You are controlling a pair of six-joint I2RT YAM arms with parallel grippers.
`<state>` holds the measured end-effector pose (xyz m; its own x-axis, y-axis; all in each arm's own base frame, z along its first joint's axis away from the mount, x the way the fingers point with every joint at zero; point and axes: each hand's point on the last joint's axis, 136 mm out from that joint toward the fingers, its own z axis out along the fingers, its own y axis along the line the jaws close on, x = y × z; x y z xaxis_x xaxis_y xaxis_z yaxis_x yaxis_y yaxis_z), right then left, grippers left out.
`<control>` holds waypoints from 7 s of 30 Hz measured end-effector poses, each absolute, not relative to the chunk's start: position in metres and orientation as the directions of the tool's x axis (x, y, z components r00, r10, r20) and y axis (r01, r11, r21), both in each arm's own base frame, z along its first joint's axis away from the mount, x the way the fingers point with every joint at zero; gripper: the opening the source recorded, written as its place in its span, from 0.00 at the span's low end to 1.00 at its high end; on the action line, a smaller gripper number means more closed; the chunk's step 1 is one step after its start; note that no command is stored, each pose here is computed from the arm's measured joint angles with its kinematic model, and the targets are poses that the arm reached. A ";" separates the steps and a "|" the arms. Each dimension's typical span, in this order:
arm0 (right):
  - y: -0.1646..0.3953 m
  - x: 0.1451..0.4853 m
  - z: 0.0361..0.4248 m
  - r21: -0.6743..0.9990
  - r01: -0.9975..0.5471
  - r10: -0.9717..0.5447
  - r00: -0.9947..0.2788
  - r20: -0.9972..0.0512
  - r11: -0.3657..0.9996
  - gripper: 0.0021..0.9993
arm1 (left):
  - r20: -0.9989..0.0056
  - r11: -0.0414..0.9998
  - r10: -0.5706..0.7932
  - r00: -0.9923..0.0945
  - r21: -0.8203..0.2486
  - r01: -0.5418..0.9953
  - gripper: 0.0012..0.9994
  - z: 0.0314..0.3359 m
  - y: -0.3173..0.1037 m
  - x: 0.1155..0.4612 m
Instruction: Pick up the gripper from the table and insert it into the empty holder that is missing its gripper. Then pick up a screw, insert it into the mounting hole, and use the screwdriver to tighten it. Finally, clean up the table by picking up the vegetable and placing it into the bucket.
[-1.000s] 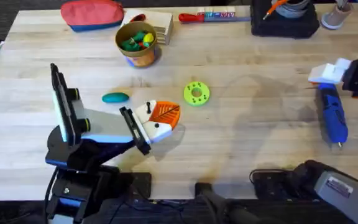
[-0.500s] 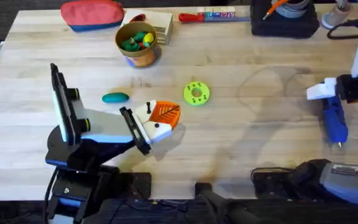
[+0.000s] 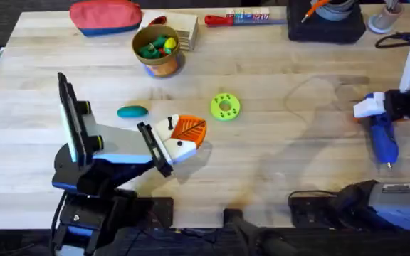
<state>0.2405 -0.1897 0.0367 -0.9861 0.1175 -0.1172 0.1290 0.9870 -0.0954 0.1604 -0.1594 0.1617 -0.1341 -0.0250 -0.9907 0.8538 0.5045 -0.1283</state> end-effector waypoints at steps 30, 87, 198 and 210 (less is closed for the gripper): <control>-0.184 0.273 0.110 -0.096 0.188 0.131 -0.897 -0.421 0.978 0.00 | -0.991 0.504 -0.025 -0.134 -0.128 0.854 0.01 0.162 -0.159 0.160; 0.332 0.204 0.371 -0.078 -0.952 0.088 0.109 -0.990 0.295 0.00 | -0.991 0.505 -0.023 -0.131 -0.125 0.854 0.00 0.162 -0.159 0.160; 0.355 0.213 0.340 -0.108 -0.959 0.028 0.119 -0.992 0.263 0.00 | -0.991 0.504 -0.023 -0.132 -0.126 0.854 0.00 0.162 -0.159 0.160; 0.353 0.216 0.341 -0.135 -0.953 0.024 0.147 -0.989 0.270 0.00 | -0.991 0.504 -0.023 -0.132 -0.125 0.854 0.00 0.162 -0.159 0.160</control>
